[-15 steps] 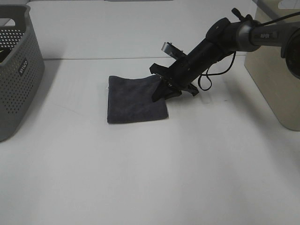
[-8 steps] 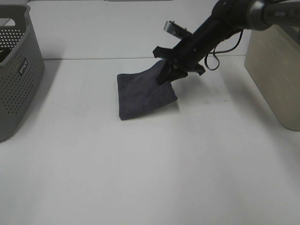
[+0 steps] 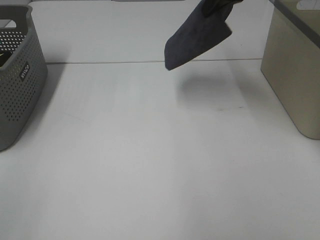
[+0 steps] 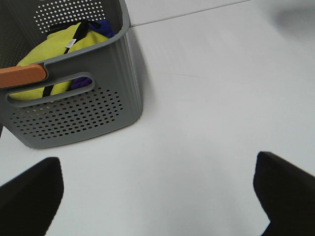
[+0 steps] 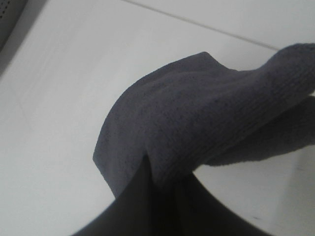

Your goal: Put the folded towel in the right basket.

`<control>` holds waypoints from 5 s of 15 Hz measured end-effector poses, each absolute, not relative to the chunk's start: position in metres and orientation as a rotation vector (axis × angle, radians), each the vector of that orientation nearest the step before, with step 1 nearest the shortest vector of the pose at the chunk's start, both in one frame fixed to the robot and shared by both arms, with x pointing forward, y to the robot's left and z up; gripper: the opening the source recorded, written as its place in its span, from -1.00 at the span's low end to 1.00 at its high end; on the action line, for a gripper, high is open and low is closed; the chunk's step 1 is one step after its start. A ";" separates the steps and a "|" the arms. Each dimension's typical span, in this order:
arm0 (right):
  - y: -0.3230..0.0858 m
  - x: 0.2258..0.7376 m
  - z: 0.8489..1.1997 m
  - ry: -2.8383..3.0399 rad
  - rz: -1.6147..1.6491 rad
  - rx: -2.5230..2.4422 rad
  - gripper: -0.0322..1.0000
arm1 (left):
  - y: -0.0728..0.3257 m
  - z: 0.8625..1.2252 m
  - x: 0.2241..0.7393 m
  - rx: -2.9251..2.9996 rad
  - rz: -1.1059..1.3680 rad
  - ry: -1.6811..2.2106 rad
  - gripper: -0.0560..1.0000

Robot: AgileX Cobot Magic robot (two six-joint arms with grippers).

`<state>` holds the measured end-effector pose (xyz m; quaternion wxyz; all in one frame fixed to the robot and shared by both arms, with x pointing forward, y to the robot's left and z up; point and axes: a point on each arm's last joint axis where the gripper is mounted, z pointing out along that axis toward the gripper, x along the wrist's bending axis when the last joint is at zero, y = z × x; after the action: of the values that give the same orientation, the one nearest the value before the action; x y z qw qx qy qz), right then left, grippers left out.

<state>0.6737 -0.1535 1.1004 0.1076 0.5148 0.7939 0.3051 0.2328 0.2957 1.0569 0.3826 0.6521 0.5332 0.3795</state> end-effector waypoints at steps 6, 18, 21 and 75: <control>-0.261 0.644 1.186 1.925 0.841 1.622 -0.86 | 0.296 1.057 0.233 1.663 0.968 1.360 0.97; -0.406 0.669 1.113 1.674 0.666 2.148 -0.72 | 0.296 1.057 0.233 1.663 0.968 1.360 0.97; -0.409 0.672 1.088 1.703 0.555 2.264 -0.10 | 0.296 1.057 0.233 1.663 0.968 1.360 0.97; -0.296 0.233 1.054 1.599 0.985 1.501 0.46 | 0.296 1.057 0.233 1.663 0.968 1.360 0.97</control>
<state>0.2327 -0.2964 1.0536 0.3604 0.5822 0.6204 0.3823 0.2328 0.2957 1.0569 0.3826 0.6521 0.5332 0.3795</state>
